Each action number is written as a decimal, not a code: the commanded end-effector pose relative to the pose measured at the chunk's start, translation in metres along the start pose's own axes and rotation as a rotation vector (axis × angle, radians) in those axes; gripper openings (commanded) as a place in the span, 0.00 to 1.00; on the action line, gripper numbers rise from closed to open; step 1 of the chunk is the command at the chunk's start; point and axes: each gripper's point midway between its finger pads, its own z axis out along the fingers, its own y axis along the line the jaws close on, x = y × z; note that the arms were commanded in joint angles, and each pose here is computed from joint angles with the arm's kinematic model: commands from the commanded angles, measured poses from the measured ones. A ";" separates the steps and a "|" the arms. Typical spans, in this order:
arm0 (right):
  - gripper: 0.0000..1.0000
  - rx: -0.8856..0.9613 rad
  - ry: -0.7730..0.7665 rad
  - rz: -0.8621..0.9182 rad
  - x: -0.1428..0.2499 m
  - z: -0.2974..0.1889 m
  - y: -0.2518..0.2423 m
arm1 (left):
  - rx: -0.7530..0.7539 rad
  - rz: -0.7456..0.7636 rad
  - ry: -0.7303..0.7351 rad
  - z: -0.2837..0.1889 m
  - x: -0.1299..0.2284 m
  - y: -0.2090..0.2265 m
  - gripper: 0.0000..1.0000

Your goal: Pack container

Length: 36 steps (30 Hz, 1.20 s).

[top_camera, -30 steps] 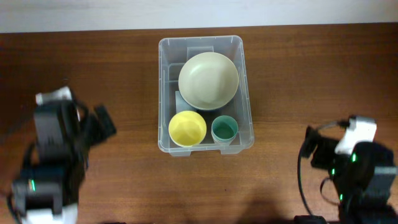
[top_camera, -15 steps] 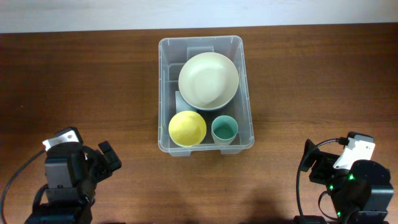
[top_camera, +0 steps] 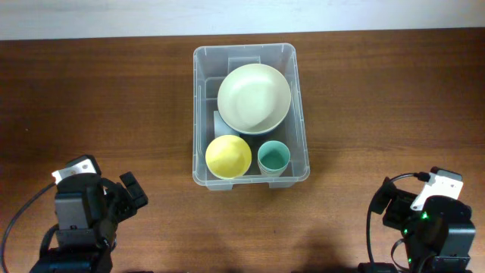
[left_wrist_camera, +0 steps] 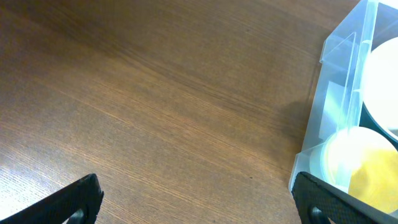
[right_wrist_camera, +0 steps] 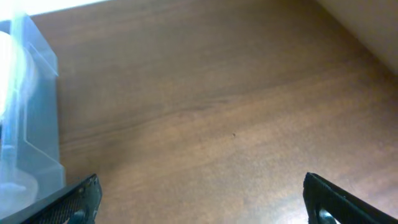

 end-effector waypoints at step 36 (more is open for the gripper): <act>0.99 -0.245 -0.605 -0.173 0.025 0.078 0.059 | -0.004 -0.010 0.000 0.000 0.002 0.001 1.00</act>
